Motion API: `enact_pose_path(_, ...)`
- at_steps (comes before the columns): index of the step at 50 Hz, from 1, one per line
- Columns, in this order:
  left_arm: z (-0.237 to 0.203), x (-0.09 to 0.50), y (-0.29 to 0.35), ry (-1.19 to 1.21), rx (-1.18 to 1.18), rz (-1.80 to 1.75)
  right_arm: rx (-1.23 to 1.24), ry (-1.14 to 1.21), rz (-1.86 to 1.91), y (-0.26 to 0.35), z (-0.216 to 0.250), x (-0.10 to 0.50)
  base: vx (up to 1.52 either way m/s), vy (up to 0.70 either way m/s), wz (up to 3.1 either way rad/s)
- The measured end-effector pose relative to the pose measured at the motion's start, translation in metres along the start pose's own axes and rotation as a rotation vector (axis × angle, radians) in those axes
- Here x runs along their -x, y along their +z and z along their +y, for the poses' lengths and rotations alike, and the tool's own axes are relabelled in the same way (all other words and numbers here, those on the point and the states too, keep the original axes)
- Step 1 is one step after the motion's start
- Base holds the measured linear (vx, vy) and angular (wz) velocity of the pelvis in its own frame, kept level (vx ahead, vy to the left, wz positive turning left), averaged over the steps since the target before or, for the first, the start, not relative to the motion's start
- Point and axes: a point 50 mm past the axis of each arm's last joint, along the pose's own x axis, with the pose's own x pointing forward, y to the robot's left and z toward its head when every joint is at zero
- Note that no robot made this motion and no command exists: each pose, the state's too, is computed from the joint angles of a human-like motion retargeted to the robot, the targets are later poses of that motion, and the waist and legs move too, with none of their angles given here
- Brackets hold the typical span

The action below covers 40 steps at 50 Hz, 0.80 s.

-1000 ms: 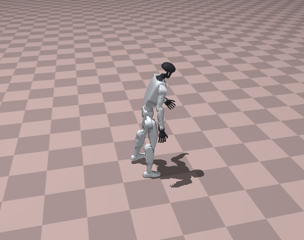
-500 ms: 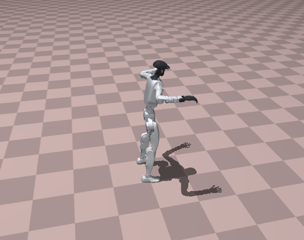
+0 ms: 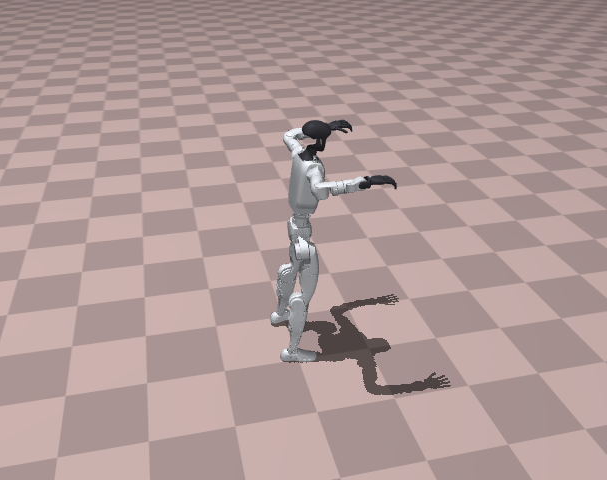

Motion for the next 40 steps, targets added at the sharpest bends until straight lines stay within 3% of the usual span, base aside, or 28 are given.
enact_pose_path(40, 0.007, -0.003, 0.005, 0.010, 0.057, -0.041, -0.040, -0.073, -0.072, 0.011, -0.013, -0.012, 0.00, 0.00, 0.00)
